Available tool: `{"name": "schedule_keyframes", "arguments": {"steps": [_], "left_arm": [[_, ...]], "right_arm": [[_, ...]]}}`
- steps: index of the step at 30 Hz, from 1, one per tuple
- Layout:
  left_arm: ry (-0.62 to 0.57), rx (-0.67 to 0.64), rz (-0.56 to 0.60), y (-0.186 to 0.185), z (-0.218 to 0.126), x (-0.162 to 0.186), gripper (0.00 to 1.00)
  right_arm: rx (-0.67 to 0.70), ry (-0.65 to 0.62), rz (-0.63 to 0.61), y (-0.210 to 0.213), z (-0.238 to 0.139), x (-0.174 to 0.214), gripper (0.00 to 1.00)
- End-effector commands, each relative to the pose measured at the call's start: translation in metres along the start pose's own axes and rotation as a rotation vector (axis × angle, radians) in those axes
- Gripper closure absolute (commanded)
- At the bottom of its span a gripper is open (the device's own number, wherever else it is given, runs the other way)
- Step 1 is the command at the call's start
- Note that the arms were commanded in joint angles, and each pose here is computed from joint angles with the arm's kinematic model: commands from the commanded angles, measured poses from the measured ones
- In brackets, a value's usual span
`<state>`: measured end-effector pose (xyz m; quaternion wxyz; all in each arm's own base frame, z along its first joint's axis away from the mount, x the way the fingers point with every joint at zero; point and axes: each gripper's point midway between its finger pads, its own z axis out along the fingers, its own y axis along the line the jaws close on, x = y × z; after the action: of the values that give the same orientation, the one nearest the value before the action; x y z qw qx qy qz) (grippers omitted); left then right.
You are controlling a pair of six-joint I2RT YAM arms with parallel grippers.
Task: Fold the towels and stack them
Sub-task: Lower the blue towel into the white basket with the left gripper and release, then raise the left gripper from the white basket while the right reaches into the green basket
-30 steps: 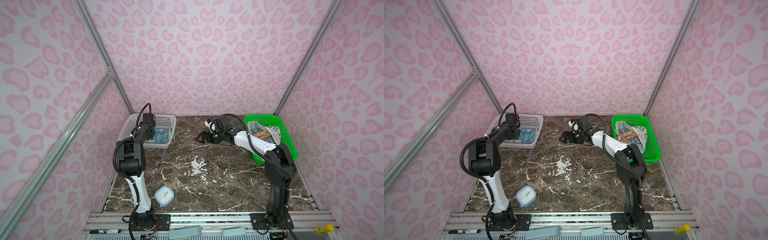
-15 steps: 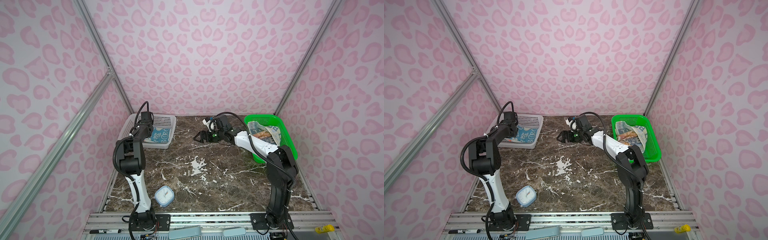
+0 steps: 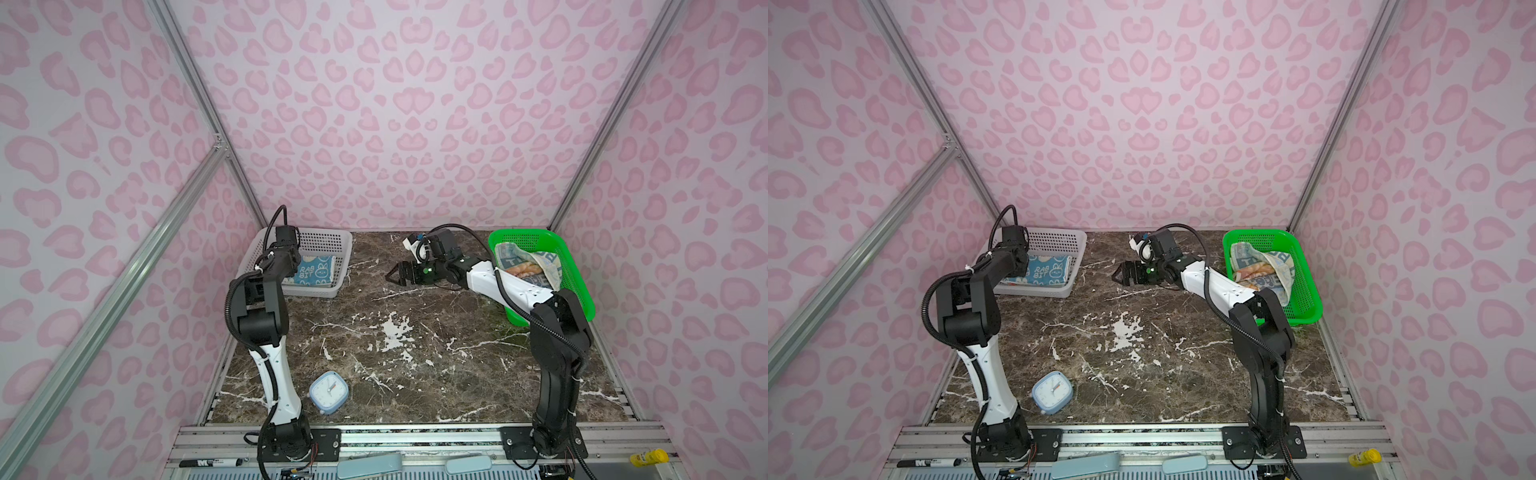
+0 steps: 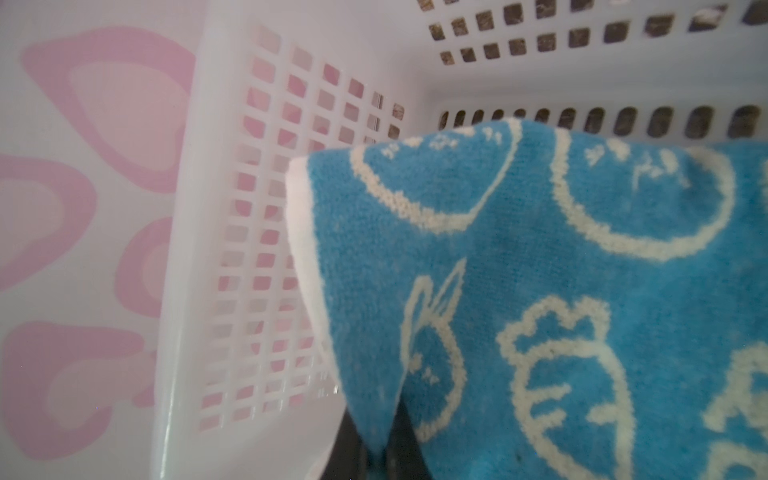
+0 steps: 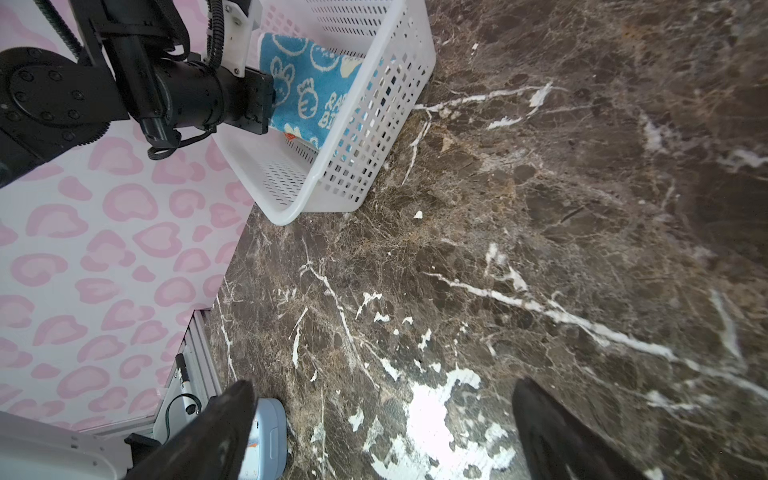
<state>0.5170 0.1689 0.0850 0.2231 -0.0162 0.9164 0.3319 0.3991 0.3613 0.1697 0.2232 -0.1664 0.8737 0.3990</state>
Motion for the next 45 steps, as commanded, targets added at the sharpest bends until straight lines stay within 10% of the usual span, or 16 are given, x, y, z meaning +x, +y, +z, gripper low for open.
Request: {"name": "schedule_keyframes", "arguments": {"steps": [1, 9, 12, 27, 45], "left_arm": [[-0.008, -0.009, -0.028, 0.003, 0.001, -0.005, 0.87], [-0.014, -0.007, -0.061, 0.005, 0.001, -0.012, 0.73], [-0.034, -0.007, -0.104, 0.011, -0.007, -0.020, 0.02], [-0.362, 0.070, -0.202, 0.001, -0.152, -0.084, 0.02], [-0.746, 0.381, -0.009, -0.208, -0.411, -0.029, 0.02]], "right_arm": [[-0.012, 0.004, -0.007, 0.003, 0.004, 0.000, 0.02], [-0.004, 0.007, -0.012, 0.005, 0.001, 0.000, 0.02], [0.013, 0.009, -0.016, 0.003, -0.001, 0.001, 0.02], [0.326, 0.023, -0.067, -0.038, -0.057, 0.028, 0.02], [0.836, -0.178, 0.244, -0.194, -0.225, 0.043, 0.02]]}}
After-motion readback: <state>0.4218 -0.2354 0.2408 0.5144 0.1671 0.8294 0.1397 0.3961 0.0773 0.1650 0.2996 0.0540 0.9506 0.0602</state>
